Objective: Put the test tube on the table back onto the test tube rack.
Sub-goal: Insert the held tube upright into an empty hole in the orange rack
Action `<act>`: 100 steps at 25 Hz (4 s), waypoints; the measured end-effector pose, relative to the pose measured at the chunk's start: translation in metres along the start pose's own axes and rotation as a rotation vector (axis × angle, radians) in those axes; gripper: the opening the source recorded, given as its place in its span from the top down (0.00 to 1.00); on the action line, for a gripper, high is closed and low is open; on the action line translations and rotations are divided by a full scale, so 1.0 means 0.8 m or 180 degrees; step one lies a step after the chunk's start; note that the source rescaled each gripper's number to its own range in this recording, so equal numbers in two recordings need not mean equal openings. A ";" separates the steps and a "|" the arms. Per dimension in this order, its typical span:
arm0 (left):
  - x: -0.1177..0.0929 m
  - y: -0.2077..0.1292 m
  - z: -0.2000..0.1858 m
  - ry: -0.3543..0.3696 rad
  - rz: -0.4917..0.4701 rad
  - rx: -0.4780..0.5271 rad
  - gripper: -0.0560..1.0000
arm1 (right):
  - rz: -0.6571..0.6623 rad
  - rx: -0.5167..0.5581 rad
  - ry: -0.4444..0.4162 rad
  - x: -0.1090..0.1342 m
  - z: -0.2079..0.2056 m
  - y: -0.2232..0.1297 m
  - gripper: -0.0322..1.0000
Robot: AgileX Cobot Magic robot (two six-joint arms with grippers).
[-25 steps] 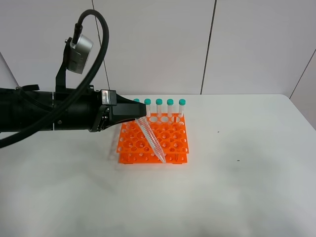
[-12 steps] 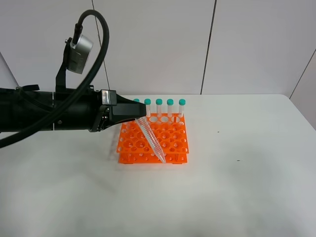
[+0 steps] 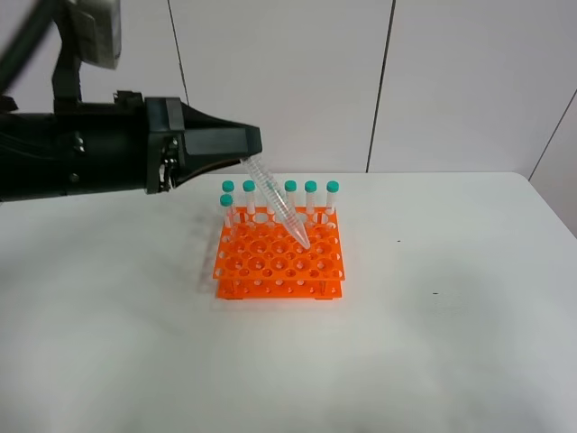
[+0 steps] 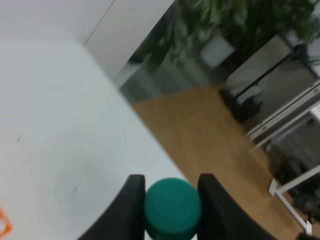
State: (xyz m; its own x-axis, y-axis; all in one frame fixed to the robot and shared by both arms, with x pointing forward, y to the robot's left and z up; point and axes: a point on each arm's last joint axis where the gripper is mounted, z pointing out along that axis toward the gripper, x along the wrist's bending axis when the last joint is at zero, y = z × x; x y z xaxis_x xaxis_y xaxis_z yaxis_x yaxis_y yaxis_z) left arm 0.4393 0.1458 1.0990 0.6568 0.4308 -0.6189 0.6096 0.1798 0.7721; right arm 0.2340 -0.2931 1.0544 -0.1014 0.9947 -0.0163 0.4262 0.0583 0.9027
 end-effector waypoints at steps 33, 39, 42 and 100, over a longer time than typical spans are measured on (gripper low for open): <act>0.072 0.045 -0.009 0.2188 0.1790 -0.0228 0.94 | 0.0001 0.0000 0.0002 0.000 0.000 0.000 0.00; 0.075 0.013 0.051 0.1845 0.2141 -0.0063 0.94 | 0.0001 0.0000 0.0002 0.000 0.000 0.000 0.00; 0.076 -0.003 0.074 0.1693 0.2197 -0.0044 0.94 | 0.0001 0.0000 0.0002 0.000 0.000 0.000 0.00; 0.241 -0.051 0.156 0.2133 0.1426 0.0328 0.94 | 0.0007 -0.0001 0.0013 0.000 0.000 0.000 0.00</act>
State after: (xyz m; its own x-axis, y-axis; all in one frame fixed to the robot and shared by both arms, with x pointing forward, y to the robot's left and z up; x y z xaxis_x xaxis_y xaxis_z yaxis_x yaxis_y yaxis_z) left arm 0.5963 0.1112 0.9305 0.4627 0.8864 -0.0111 0.4112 -0.2035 0.8885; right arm 0.2340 -0.2927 1.0544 -0.1040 0.9945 -0.0125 0.4262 0.0559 0.9029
